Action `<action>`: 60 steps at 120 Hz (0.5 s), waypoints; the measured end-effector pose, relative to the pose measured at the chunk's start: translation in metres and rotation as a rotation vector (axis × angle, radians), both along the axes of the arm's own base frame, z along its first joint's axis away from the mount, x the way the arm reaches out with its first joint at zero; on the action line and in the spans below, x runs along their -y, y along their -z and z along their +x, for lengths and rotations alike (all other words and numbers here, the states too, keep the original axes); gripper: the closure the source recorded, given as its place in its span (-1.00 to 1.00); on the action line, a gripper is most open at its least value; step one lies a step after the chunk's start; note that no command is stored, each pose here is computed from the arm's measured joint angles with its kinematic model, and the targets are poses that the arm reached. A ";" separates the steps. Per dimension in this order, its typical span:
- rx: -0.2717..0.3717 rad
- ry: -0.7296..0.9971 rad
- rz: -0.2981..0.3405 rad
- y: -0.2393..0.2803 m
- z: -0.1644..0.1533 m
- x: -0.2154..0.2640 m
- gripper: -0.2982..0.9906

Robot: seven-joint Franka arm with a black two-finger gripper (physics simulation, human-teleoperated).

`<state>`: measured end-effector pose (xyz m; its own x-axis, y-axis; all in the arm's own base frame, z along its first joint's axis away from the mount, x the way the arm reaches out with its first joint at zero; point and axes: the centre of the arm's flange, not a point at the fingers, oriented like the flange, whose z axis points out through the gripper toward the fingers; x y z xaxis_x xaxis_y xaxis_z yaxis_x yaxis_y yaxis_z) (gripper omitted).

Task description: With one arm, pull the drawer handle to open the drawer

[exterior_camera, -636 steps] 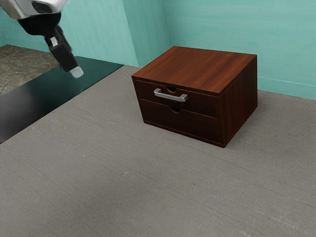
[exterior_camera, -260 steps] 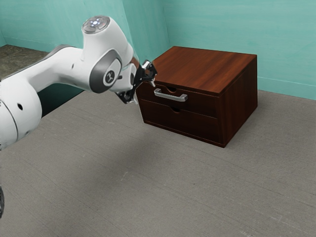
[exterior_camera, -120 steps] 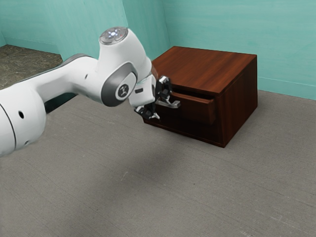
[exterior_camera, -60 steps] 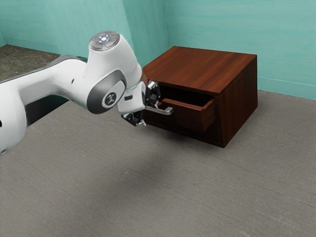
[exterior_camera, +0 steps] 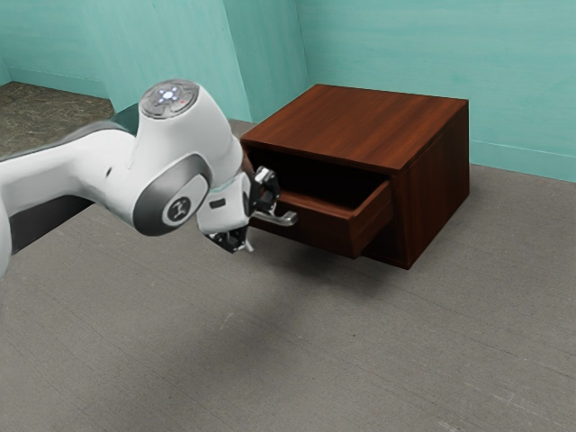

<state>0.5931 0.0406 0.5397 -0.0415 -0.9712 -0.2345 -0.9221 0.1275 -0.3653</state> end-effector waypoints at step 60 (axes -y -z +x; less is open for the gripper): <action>0.162 -0.157 -0.104 -0.207 -0.089 0.016 -0.41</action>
